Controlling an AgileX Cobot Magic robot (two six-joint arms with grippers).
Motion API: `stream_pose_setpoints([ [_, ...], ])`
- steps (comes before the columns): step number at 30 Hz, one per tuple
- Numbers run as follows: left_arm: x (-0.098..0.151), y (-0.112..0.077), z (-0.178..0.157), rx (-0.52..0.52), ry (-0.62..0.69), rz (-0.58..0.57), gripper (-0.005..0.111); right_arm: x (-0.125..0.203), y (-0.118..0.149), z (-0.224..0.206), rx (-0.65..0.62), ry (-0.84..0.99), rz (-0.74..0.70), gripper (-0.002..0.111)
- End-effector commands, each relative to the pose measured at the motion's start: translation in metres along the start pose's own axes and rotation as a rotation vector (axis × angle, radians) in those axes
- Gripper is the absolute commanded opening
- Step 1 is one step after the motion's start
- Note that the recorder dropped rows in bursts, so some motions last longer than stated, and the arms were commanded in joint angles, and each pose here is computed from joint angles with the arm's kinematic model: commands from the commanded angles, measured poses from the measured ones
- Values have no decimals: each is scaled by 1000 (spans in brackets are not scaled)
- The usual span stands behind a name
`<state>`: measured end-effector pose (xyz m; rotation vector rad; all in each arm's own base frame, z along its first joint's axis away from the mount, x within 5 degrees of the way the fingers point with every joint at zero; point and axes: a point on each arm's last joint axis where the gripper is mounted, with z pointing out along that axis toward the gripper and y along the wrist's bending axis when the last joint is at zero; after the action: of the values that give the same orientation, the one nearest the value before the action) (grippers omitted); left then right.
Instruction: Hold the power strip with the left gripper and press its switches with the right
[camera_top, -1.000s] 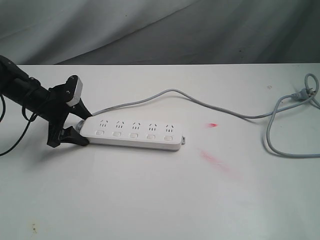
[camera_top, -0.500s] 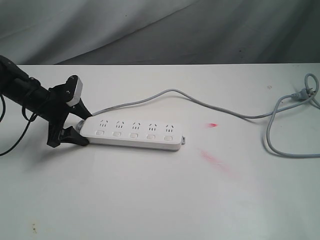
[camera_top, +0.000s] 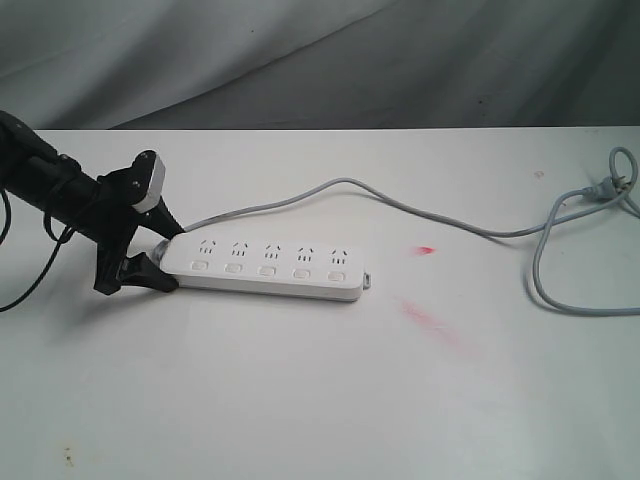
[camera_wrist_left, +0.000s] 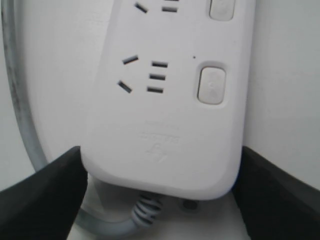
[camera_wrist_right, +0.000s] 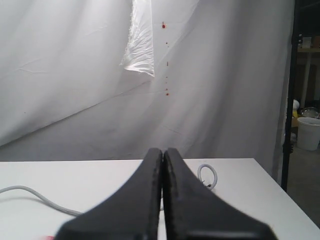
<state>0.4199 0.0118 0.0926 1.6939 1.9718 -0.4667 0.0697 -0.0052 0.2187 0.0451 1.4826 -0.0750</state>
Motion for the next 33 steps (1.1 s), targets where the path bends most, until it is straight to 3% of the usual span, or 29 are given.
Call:
stream_pose_setpoints([
  [1,3,-1,1,8,29,-19,66,1,0,0,-4,4,-9,0],
  [4,6,3,1,-37,50,-91,78,1,0,0,-4,4,-9,0],
  [7,7,6,1,-76,65,-167,103,1,0,0,-4,4,-9,0],
  [11,0,3,-7,-47,55,-163,105,1,0,0,-4,4,-9,0],
  [16,-27,-8,-45,26,49,-52,105,1,0,0,-4,4,-9,0],
  [21,-88,-30,-116,-5,-95,-119,105,1,0,0,-4,4,-9,0],
  [25,-118,-57,-189,-190,-121,-203,105,1,0,0,-4,4,-9,0],
  [27,-131,-86,-255,-383,-214,-266,105,1,0,0,-4,4,-9,0],
  [33,-149,-141,-324,-606,-431,-419,105,1,0,0,-4,4,-9,0],
])
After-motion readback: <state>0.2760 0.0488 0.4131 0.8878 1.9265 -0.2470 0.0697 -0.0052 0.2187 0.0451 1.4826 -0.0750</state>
